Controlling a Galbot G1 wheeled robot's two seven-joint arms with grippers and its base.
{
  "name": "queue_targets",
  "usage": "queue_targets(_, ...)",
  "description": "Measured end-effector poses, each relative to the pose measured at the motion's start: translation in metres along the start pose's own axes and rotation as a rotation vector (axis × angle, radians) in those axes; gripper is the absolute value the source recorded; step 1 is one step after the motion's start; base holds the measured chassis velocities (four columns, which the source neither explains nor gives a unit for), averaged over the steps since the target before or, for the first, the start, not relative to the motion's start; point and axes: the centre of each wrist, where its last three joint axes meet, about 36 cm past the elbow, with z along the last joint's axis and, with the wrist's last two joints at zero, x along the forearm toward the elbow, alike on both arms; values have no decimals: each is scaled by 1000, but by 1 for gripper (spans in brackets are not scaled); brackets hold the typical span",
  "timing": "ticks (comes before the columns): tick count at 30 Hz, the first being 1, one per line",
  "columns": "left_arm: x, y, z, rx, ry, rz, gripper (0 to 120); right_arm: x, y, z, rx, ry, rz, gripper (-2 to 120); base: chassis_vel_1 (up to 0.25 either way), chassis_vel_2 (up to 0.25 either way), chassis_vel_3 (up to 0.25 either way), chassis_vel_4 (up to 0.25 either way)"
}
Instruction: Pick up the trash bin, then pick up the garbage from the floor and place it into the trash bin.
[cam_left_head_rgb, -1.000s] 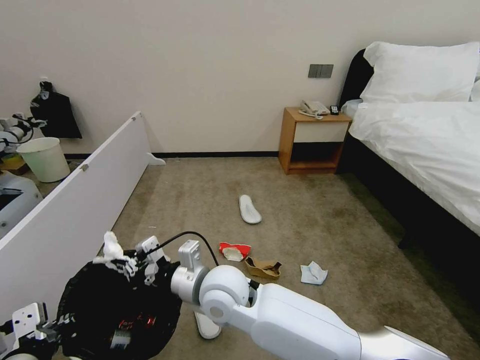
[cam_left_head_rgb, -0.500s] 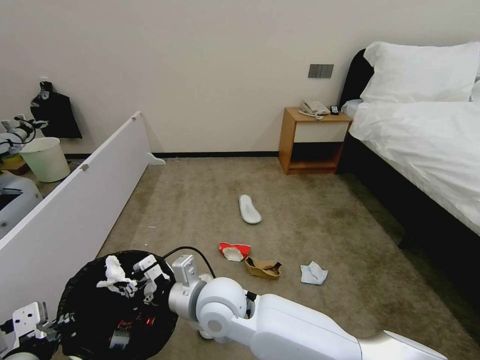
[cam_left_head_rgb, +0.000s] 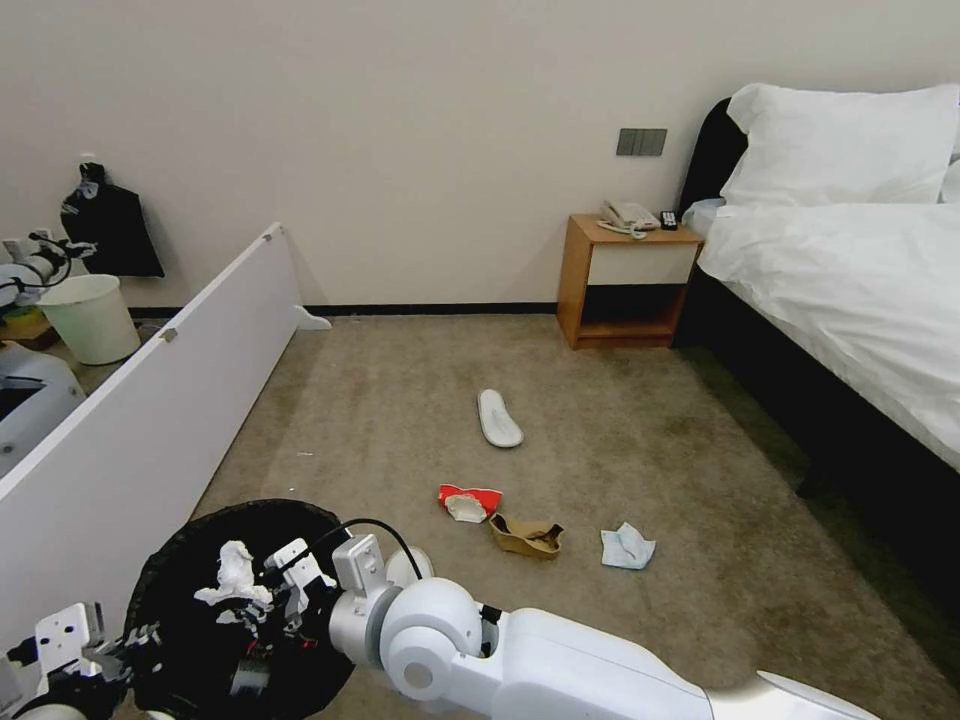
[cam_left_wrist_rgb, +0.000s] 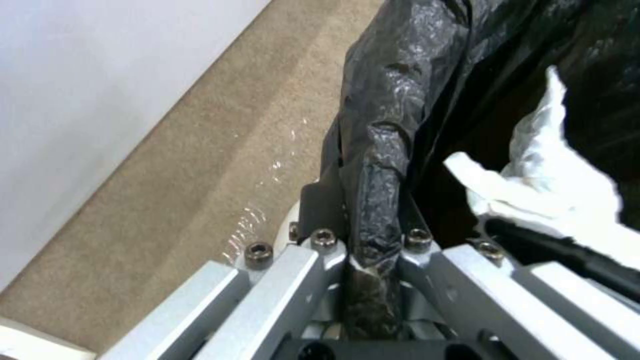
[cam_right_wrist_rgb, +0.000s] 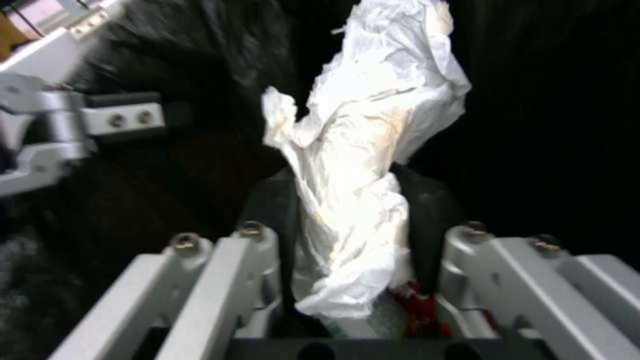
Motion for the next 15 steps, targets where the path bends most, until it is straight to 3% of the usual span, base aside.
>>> queue_targets(2,0,0,0,-1,0,-2,2,-1,1,0,-2,8,10,51,0,0,0,0)
queue_targets(8,0,-1,0,-3,1,0,2,-1,1,-2,-2,9,16,67,0,0,0,0)
queue_targets(10,0,-1,1,-5,1,-1,2,1,3,-4,-2,5,14,80,0,0,0,0)
queue_targets(15,0,-1,1,-7,1,-1,2,4,3,-6,-1,-3,13,95,0,0,0,0)
